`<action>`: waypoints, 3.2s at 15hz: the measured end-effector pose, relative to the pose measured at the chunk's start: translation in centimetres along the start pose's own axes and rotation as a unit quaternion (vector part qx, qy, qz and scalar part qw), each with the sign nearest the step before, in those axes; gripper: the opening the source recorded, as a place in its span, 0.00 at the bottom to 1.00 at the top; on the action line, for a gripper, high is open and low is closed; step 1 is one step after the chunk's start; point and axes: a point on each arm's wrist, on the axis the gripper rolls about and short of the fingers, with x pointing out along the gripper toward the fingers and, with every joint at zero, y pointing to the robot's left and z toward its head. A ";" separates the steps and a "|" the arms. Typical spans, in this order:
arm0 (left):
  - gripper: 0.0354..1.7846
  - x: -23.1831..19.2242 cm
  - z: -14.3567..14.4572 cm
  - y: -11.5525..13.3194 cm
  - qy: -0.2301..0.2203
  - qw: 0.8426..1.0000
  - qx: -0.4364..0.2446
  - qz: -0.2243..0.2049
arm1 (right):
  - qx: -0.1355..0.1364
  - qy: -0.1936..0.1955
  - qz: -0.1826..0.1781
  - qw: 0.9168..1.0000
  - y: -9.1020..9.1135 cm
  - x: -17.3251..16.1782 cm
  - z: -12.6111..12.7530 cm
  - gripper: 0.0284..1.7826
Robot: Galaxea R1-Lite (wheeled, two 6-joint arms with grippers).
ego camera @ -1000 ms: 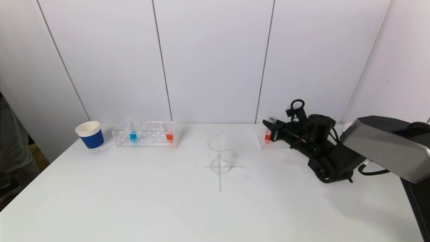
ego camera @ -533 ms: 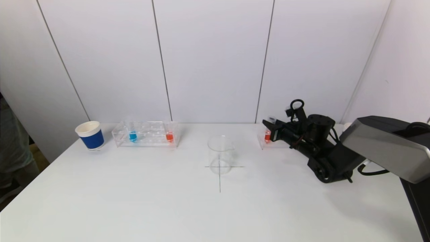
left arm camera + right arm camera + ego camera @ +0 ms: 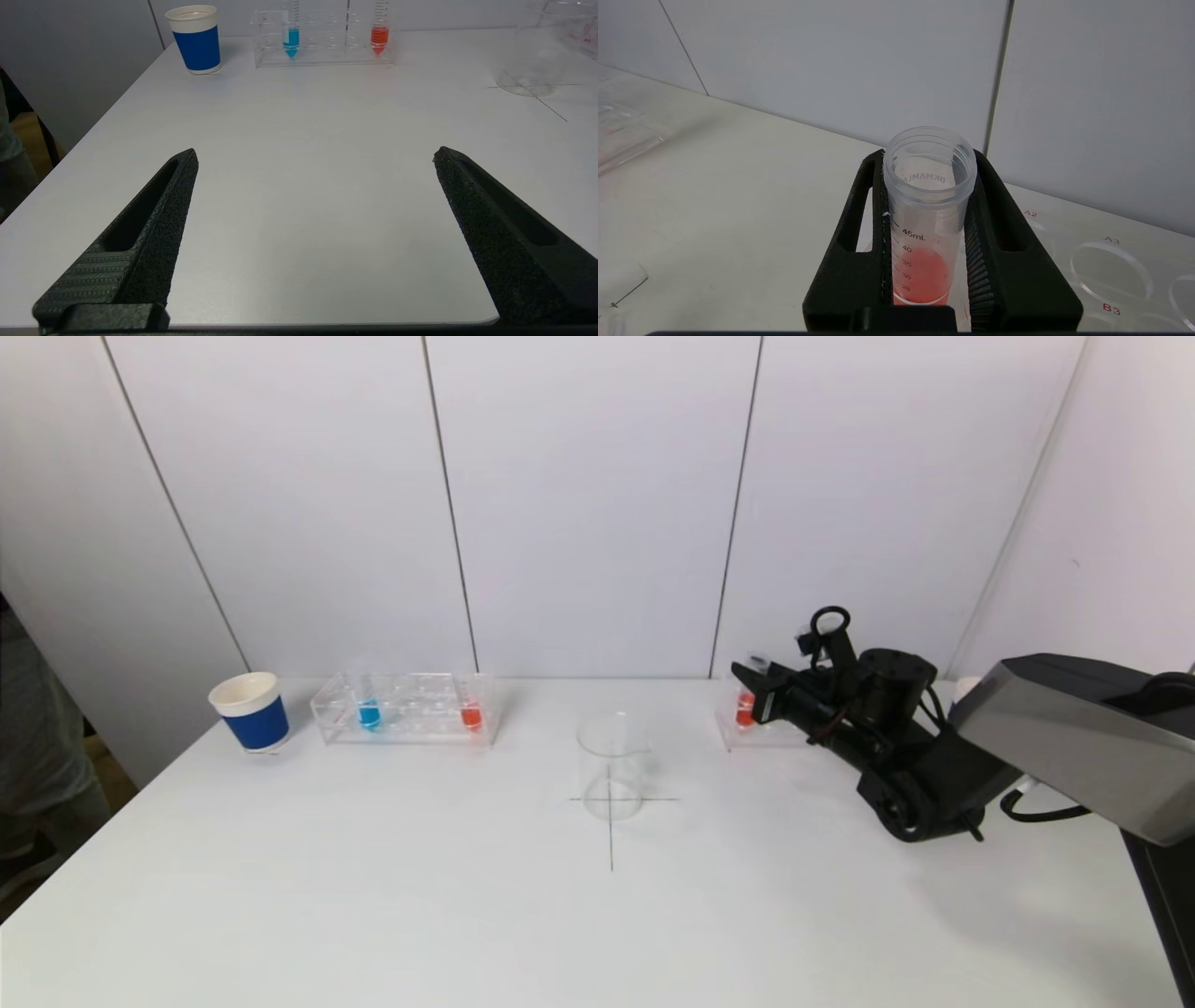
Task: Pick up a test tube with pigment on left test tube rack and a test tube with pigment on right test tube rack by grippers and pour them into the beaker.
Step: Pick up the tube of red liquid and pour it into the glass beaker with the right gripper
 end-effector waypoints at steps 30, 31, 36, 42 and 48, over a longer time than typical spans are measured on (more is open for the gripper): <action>0.99 0.0 0.0 0.0 0.000 1.000 0.000 0.000 | -0.130 -0.055 0.076 0.987 8.0 -3.5 13.4 0.27; 0.99 0.0 0.0 0.0 0.000 1.000 0.000 0.000 | -0.138 -0.060 0.077 0.986 8.3 -3.8 14.0 0.27; 0.99 0.0 0.0 0.0 0.000 1.000 0.000 0.000 | -0.191 -0.084 0.076 0.975 9.0 -4.9 16.0 0.27; 0.99 0.0 0.0 0.0 0.000 1.000 0.000 0.000 | -0.208 -0.090 0.087 0.970 10.0 -5.2 16.6 0.27; 0.99 0.0 0.0 0.0 0.000 1.000 0.000 0.000 | -0.238 -0.097 0.104 0.961 11.0 -4.8 16.6 0.27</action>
